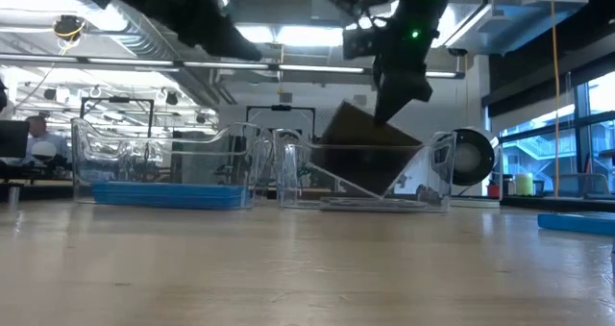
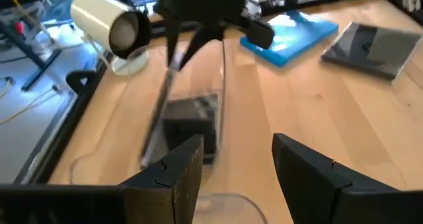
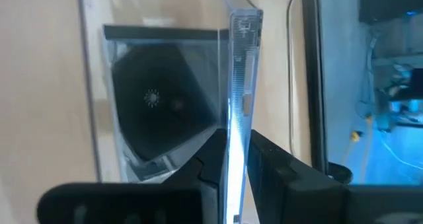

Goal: Pick & place jewel cases by type
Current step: Put the left black CD case into the right transparent bin, then put the black CD case into the right transparent bin

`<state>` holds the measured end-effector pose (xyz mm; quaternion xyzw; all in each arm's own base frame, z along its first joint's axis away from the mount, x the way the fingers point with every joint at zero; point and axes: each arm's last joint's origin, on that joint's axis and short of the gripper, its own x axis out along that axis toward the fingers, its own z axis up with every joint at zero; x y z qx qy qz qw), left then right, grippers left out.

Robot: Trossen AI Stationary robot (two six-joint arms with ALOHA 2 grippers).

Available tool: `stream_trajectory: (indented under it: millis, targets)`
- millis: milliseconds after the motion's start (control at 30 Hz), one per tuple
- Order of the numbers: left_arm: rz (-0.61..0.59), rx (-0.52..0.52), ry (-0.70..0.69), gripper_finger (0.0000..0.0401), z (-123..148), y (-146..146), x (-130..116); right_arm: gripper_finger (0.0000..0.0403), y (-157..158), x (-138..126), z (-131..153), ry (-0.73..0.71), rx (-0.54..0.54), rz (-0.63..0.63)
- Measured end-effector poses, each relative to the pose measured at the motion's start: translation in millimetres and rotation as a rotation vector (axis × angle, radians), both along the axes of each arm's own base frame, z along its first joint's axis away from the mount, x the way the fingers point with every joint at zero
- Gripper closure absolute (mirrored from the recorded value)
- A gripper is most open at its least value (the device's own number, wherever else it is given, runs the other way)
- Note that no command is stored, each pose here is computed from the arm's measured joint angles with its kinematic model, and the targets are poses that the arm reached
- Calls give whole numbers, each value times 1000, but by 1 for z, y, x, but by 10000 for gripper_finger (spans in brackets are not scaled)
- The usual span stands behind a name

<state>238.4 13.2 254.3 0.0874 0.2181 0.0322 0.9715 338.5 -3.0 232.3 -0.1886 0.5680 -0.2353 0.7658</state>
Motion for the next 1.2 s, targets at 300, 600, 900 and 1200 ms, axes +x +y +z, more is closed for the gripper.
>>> stream_trajectory:
  millis: [300,600,900,1200]
  targets:
    - [49,-32,37,227,-22,-33,-7,350,0,16,-21,91,-8,-74]
    - [84,-104,58,226,-45,-49,-18,349,7,19,-22,90,-2,-63]
    - [68,-141,-29,224,-63,-56,-26,305,12,19,-23,103,71,-26]
    - [77,-173,-39,227,-76,-56,-33,279,12,18,-23,116,61,-25]
